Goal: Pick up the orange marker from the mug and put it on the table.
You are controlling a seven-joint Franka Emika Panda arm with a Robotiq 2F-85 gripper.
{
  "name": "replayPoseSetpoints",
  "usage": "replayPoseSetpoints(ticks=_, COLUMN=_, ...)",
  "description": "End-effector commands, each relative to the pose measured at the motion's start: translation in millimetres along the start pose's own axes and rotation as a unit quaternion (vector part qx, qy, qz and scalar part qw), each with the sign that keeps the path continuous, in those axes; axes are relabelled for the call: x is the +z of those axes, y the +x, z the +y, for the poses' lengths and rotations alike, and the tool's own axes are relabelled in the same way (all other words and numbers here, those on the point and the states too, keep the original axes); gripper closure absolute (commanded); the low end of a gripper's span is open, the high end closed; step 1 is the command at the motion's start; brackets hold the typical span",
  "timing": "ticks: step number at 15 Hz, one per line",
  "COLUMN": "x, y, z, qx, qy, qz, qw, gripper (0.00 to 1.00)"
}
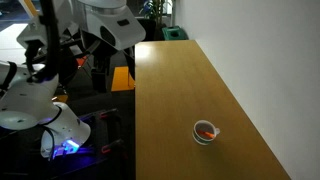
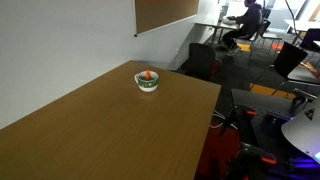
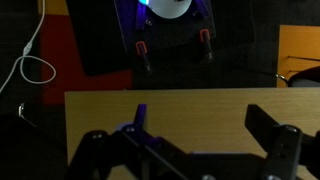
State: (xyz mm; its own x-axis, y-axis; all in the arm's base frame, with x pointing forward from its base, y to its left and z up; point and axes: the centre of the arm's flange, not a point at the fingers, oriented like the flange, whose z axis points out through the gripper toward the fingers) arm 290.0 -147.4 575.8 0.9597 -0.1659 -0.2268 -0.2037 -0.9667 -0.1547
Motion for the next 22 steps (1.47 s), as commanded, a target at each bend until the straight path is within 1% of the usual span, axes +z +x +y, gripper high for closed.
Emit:
replayPoseSetpoints(ticks=1, x=0.0, y=0.0, z=0.0, qx=0.000, qy=0.000, qz=0.000, qw=1.0000, gripper=0.00)
replayPoseSetpoints(ticks=4, x=0.0, y=0.0, z=0.0, qx=0.000, qy=0.000, qz=0.000, qw=1.0000, gripper=0.00)
replayPoseSetpoints(ticks=6, x=3.0, y=2.4, z=-2.0, qx=0.002, qy=-0.006, qz=0.009, qw=0.9999, gripper=0.00)
replayPoseSetpoints(ticks=10, x=14.0, y=29.0, z=-13.6, qx=0.025, qy=-0.024, qz=0.054, qw=0.9980, gripper=0.00)
replayPoseSetpoints(ticks=12, x=22.0, y=47.4, z=-19.8, qx=0.043, qy=-0.034, qz=0.082, qw=0.9951, gripper=0.00)
replayPoseSetpoints(ticks=14, x=33.7, y=67.4, z=-27.8, qx=0.066, qy=-0.045, qz=0.115, qw=0.9902, gripper=0.00)
replayPoseSetpoints(ticks=16, x=45.5, y=88.6, z=-36.9, qx=0.092, qy=-0.052, qz=0.150, qw=0.9830, gripper=0.00)
replayPoseSetpoints(ticks=17, x=51.5, y=99.9, z=-41.4, qx=0.109, qy=-0.052, qz=0.170, qw=0.9780, gripper=0.00)
replayPoseSetpoints(ticks=20, x=69.7, y=138.6, z=-54.2, qx=0.169, qy=-0.048, qz=0.237, qw=0.9555, gripper=0.00)
replayPoseSetpoints(ticks=22, x=80.4, y=163.0, z=-60.8, qx=0.207, qy=-0.042, qz=0.276, qw=0.9375, gripper=0.00)
